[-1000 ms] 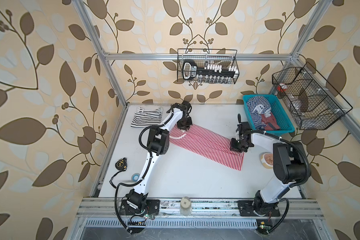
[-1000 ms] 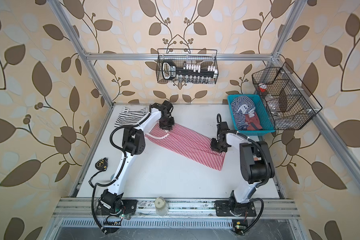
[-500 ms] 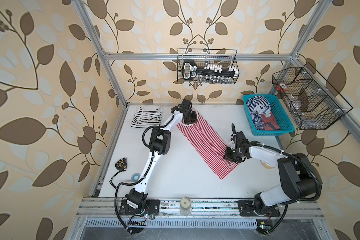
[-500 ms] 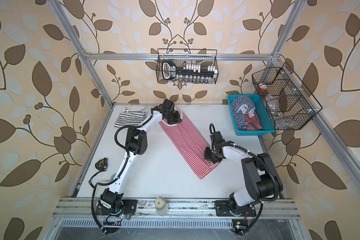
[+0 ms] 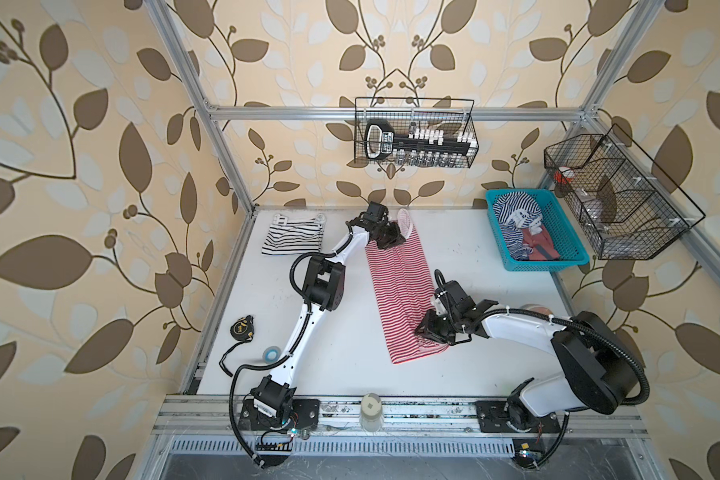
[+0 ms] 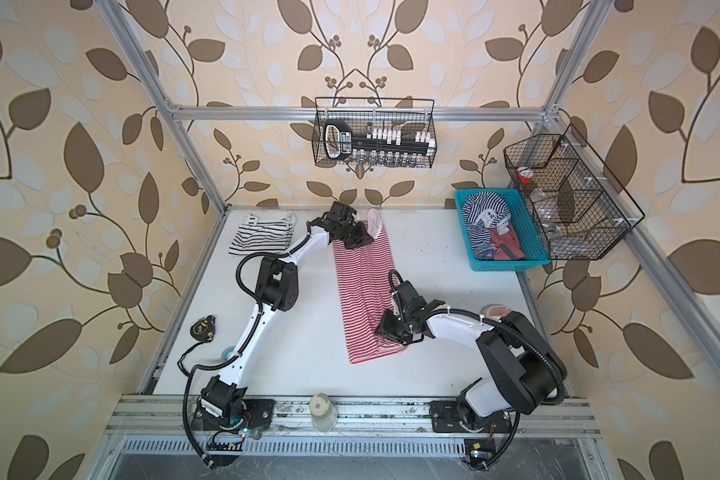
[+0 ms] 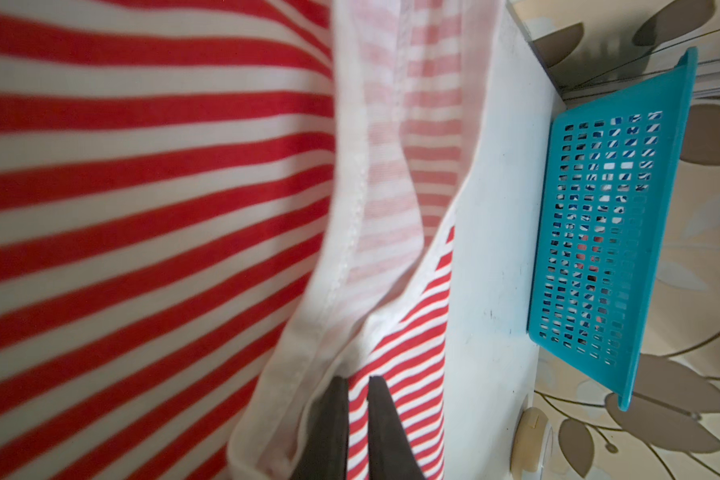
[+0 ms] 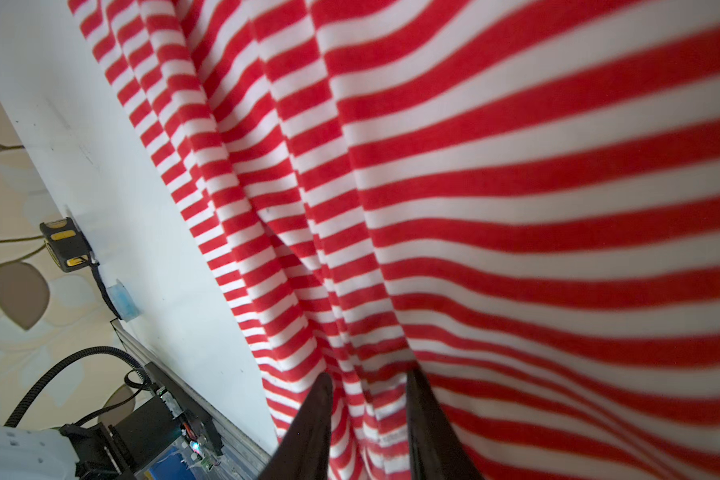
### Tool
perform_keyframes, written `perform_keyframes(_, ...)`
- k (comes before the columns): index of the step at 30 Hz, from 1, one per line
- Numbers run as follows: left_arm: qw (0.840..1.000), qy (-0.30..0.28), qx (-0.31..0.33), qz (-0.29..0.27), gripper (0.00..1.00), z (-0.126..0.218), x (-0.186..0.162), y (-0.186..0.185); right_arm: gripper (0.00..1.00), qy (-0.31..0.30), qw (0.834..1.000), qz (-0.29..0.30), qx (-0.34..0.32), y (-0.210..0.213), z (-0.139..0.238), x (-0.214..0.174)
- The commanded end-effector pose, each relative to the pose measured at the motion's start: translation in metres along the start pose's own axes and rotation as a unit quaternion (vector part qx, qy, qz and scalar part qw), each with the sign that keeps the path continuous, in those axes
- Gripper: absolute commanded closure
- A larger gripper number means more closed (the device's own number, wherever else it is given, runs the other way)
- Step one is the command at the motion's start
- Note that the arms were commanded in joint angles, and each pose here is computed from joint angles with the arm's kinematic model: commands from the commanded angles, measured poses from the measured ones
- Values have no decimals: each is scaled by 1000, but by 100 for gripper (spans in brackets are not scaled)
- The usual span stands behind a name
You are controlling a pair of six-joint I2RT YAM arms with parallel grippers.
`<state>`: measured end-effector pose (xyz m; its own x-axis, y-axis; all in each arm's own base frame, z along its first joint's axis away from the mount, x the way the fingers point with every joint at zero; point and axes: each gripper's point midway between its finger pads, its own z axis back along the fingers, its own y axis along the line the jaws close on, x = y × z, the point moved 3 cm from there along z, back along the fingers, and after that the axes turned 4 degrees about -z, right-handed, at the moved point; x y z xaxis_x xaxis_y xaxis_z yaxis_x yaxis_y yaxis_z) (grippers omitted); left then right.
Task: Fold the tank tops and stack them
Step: 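Lay the top lengthwise toward the robot and open both grippers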
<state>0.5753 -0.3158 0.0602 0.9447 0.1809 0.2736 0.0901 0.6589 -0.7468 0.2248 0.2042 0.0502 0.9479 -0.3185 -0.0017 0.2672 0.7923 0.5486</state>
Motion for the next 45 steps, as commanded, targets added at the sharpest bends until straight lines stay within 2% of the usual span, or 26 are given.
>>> perform_keyframes(1, 1000, -11, -1, -29, 83, 30, 6, -32, 64, -23, 999, -7, 39, 30, 20, 7)
perform_keyframes(4, 997, -41, -16, -56, 76, 61, 17, -66, 60, -48, 997, 14, 63, 48, 46, 10)
perform_keyframes(7, 993, -70, -33, -87, 71, 97, 26, -104, 58, -78, 995, 35, 59, 54, 72, 15)
perform_keyframes(10, 989, -88, -38, -114, 66, 135, 27, -135, 57, -96, 994, 50, 20, 39, 87, 19)
perform_keyframes(13, 989, -80, 1, -121, 65, 169, 9, -141, 57, -89, 994, 54, -37, 9, 89, 22)
perform_keyframes(16, 991, -33, 87, -100, 64, 191, -31, -110, 54, -84, 989, 65, -107, -24, 88, 25)
perform_keyframes(18, 987, 11, 146, -71, 64, 202, -72, -75, 53, -72, 986, 71, -131, -39, 83, 25)
perform_keyframes(21, 980, 54, 187, -40, 64, 215, -128, -40, 53, -51, 985, 77, -143, -53, 73, 22)
perform_keyframes(25, 970, 111, 215, -29, 64, 221, -192, -17, 52, -24, 985, 83, -152, -67, 56, 15)
perform_keyframes(28, 962, 146, 229, -28, 64, 222, -230, -7, 56, -6, 986, 81, -145, -72, 44, 5)
perform_keyframes(35, 951, 205, 230, -25, 61, 221, -293, 6, 71, 3, 988, 88, -131, -67, 30, -22)
perform_keyframes(38, 952, 210, 221, -17, 60, 225, -309, 9, 77, 4, 988, 87, -124, -66, 24, -35)
perform_keyframes(45, 957, 210, 201, 4, 53, 228, -331, 17, 83, 6, 991, 90, -101, -58, 14, -57)
